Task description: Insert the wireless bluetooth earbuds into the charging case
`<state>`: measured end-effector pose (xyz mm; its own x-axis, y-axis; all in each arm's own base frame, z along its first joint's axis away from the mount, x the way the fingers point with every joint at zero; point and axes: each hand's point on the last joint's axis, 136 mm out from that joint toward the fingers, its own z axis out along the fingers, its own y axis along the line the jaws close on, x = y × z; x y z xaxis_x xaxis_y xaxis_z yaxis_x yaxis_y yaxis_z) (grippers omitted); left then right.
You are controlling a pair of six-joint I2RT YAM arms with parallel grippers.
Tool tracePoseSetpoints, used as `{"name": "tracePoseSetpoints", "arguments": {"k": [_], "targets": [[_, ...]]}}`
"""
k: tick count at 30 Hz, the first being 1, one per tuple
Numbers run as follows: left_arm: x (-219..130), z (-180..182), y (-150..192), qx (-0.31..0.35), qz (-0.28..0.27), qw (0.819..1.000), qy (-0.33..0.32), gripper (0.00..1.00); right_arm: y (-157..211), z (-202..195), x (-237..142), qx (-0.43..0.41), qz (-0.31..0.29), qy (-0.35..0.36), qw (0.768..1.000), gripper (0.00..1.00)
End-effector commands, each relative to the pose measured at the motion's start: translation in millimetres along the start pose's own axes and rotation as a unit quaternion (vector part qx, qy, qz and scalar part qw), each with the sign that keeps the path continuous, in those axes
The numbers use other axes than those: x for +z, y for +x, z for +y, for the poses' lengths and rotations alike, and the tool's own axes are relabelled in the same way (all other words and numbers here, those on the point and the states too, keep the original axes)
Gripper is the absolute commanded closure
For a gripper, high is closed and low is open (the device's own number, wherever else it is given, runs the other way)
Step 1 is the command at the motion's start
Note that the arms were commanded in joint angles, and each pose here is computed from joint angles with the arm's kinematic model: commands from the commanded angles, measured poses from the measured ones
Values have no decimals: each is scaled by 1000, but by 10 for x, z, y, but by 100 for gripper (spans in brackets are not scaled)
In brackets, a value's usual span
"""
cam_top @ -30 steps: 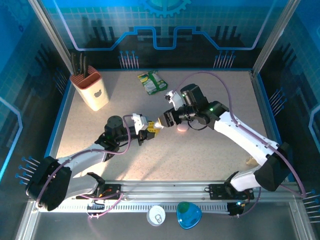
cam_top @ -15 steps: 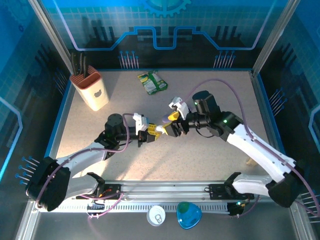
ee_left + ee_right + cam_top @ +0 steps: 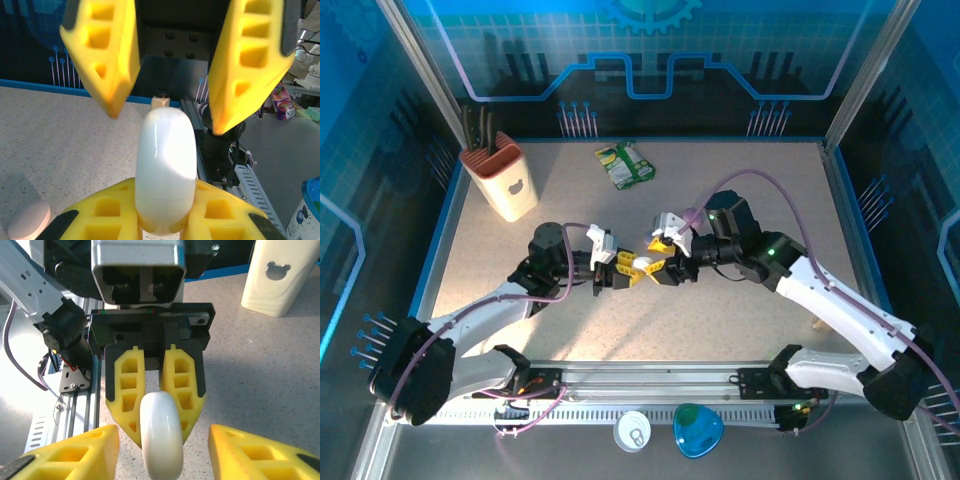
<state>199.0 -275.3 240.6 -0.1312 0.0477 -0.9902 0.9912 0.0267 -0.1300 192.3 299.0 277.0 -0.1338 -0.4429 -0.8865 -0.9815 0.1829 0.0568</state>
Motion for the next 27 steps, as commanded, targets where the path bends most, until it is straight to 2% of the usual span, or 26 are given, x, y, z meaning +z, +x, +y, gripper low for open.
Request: {"name": "tracePoseSetpoints", "arguments": {"k": [1, 5, 8, 12, 13, 15, 20, 21, 23, 27], "targets": [[4, -81, -159, 19, -8, 1000, 18, 94, -45, 33, 23, -10, 0, -9, 1000, 62], [7, -69, -180, 23, -10, 1000, 16, 94, -21, 19, 38, -7, 5, -7, 1000, 71], [9, -68, -184, 24, -10, 1000, 16, 94, 3, 12, 42, -8, 8, -5, 1000, 73], [6, -56, -180, 24, -11, 1000, 12, 90, 21, -5, 42, -5, 10, 0, 1000, 80], [7, -45, -176, 26, -11, 1000, 9, 87, 17, -14, 38, -4, 9, 2, 1000, 81], [7, 6, -162, 24, -10, 1000, -5, 69, 13, -41, 35, -1, 5, 10, 1000, 84], [-9, 113, -137, 24, -10, 999, -42, 14, 140, -279, 8, 39, 9, 56, 998, 85], [-17, 133, -128, 24, -9, 998, -51, 8, 172, -343, -3, 54, 7, 67, 996, 85], [-47, 214, -49, 25, -1, 996, -81, 1, 280, -556, -38, 105, 3, 104, 989, 84], [-111, 416, 231, 26, 30, 989, -145, 1, 571, -1013, -87, 248, -10, 186, 951, 87]]}}
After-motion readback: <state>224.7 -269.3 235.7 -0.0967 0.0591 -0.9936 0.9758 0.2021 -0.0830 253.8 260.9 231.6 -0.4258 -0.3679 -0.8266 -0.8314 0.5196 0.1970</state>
